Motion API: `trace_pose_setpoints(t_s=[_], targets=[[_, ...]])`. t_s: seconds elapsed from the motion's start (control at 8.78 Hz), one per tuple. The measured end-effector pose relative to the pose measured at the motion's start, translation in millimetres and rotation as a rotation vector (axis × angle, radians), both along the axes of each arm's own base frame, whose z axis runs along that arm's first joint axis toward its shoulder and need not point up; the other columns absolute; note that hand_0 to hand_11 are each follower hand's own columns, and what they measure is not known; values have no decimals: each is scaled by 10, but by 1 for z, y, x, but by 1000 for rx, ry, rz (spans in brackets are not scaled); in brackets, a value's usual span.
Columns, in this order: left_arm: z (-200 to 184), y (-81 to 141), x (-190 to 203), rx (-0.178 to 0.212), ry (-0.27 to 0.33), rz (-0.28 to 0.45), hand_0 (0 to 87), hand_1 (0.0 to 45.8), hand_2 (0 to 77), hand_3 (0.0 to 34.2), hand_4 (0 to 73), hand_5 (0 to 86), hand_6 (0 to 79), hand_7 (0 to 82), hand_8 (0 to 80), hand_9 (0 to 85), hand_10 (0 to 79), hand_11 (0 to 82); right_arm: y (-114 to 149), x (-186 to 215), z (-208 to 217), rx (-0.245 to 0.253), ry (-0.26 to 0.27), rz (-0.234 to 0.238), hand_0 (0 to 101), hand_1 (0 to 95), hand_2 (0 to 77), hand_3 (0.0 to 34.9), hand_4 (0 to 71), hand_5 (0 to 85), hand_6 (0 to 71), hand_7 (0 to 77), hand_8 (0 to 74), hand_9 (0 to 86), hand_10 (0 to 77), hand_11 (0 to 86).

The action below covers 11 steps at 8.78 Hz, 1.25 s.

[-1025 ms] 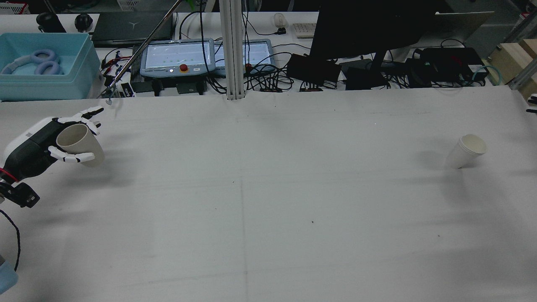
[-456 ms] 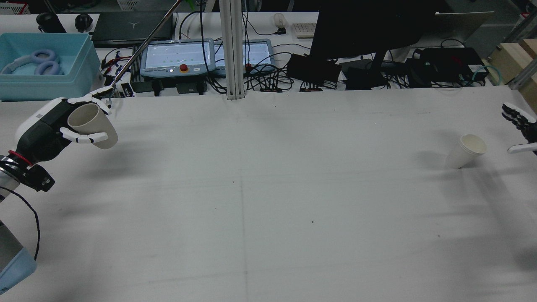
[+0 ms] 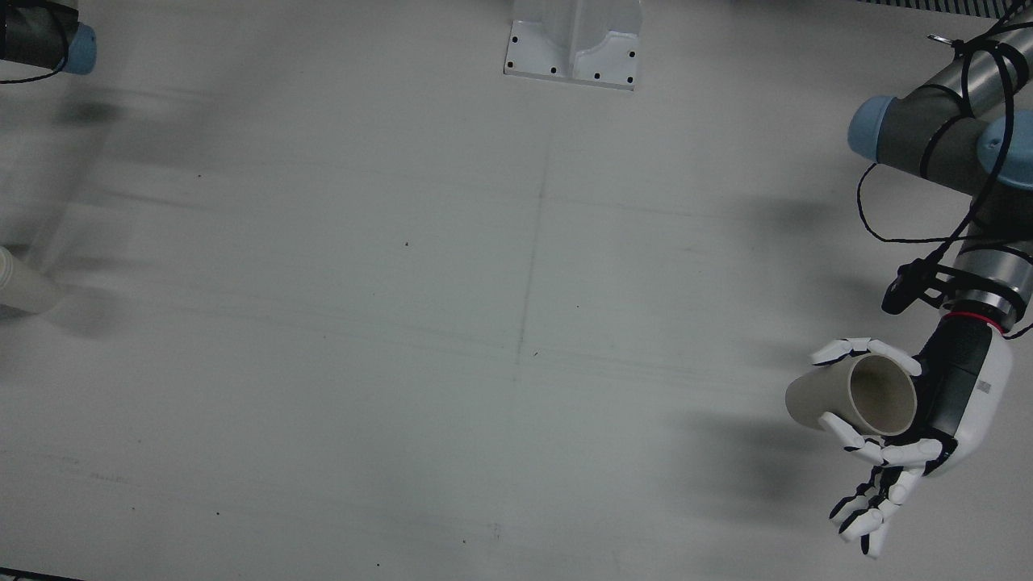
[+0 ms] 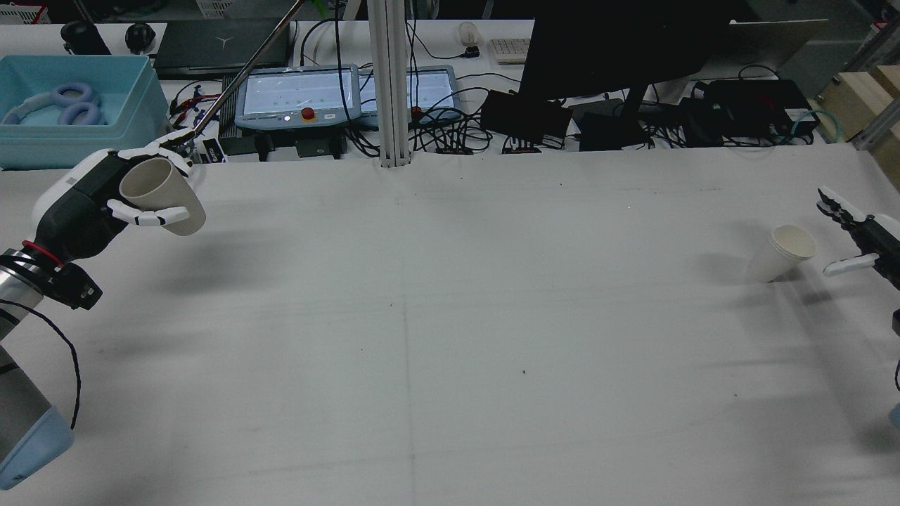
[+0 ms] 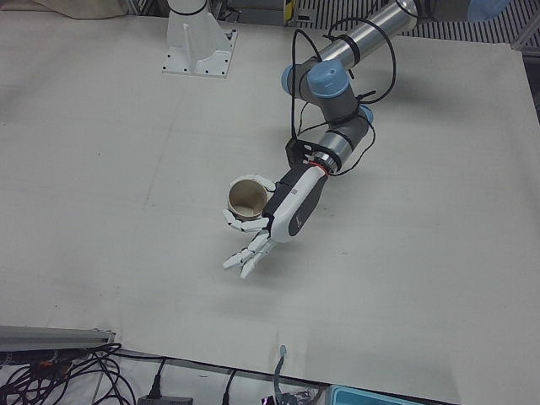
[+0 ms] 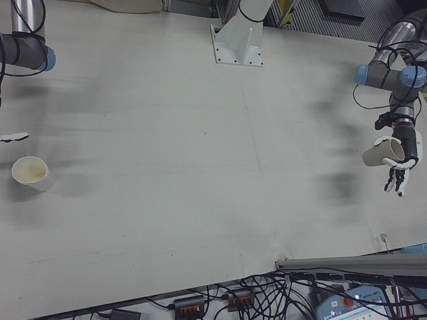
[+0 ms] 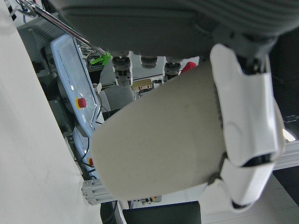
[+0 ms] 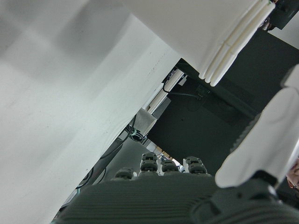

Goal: Pour water
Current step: 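Reach the right hand to the white cup and grasp it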

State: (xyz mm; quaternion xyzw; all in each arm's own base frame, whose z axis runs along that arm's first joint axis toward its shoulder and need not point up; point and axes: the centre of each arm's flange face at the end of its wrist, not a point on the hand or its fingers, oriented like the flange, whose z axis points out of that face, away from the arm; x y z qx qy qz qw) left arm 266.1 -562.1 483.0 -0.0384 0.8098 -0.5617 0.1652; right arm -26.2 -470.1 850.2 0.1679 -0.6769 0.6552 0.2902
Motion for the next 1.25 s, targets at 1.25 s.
trace_pose_setpoints(t_s=[1.25], targets=[[-3,0,-2,0,14,-5,600,142,338,34,535,344,87,136,27,27,82,136,-36,-57,-16,62,138,-74,458,49,5,0,5,71,44,44,71,71,5,11]])
